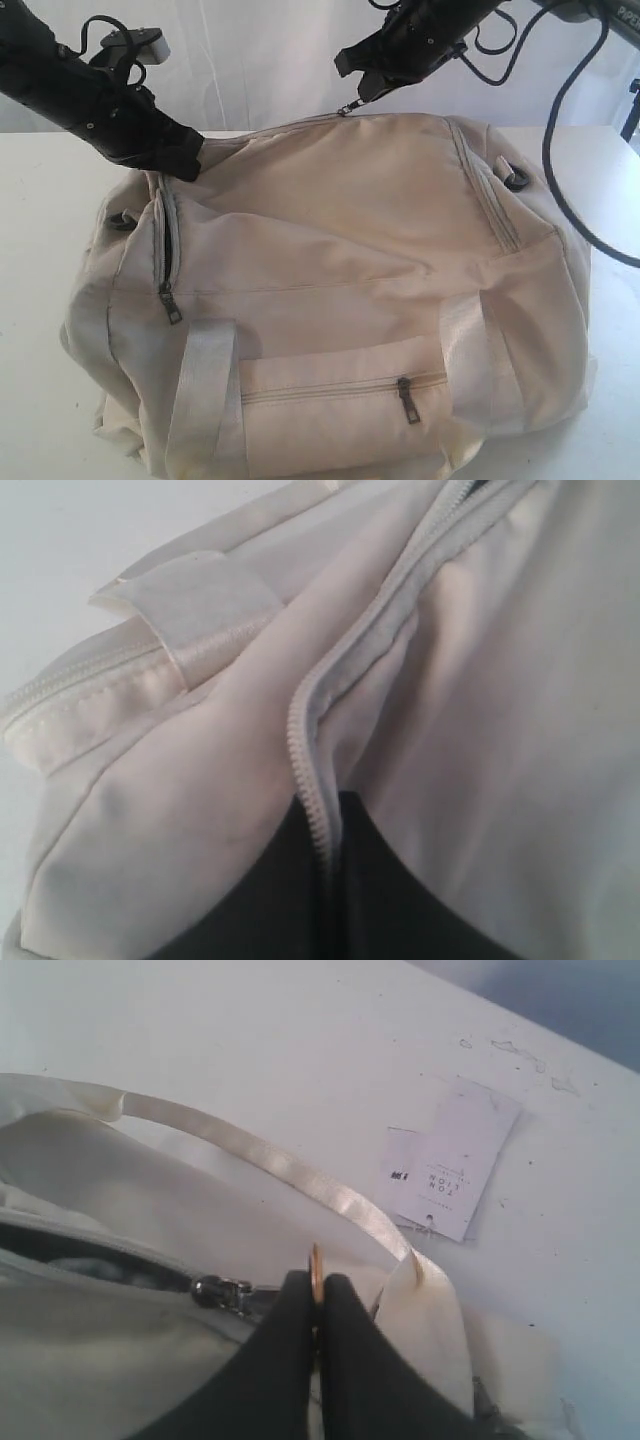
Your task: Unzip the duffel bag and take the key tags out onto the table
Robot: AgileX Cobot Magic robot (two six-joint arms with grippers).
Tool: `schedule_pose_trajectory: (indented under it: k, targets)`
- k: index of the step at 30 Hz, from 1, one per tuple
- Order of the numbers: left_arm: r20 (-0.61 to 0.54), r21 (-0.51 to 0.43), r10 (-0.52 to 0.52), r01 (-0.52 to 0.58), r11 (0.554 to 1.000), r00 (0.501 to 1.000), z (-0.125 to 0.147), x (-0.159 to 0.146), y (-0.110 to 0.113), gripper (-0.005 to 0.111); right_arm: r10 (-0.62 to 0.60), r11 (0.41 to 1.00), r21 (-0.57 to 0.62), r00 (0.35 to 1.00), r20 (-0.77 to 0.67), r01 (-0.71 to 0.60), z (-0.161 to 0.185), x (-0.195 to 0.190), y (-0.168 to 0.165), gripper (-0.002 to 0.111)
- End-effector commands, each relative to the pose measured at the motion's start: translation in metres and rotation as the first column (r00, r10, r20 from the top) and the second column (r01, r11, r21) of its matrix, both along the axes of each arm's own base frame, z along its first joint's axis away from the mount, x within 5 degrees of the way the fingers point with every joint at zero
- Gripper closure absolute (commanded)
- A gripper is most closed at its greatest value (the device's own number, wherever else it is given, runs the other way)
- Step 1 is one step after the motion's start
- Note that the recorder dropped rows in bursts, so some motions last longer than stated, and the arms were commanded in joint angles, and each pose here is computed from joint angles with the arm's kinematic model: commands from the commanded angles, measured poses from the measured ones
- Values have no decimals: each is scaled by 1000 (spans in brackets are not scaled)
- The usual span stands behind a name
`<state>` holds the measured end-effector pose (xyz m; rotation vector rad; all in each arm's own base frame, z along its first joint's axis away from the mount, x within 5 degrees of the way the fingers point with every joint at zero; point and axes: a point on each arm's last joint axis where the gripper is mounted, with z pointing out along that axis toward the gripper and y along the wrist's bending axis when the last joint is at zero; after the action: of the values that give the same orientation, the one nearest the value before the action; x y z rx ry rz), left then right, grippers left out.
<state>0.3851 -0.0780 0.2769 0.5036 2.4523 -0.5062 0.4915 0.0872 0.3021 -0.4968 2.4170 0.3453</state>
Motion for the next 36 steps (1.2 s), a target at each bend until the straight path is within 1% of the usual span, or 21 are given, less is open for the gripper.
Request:
schedule_pose_trajectory:
  k: [1,9,12,20,25,32,36]
  targets:
    - [-69,-4,-6,6,1000,998,-1,-6,1,107,-47,998,-39,997,53,49,19,-3,-23,108]
    - [-88,-6,-10,9,1000,996,-4,-6,0,107,-101,994,-43,995,12,101,27,-8,-56,108]
    - [-100,-15,5,-7,1000,995,-4,-6,0,107,-125,991,-44,992,-1,125,26,-9,-69,108]
    - [-101,-13,4,-5,1000,995,-4,-6,0,107,-175,984,-35,983,-61,173,24,-13,-97,108]
    - [-104,-14,7,-8,1000,995,-4,-6,0,107,-185,983,-38,979,-88,182,26,-18,-106,108]
    - [-107,-14,6,-7,1000,994,-5,-7,0,107,-208,978,-37,975,-76,206,37,-25,-116,108]
    - [-109,-15,8,-10,1000,994,-5,-7,0,107,-213,977,-38,974,-77,210,38,-26,-118,108]
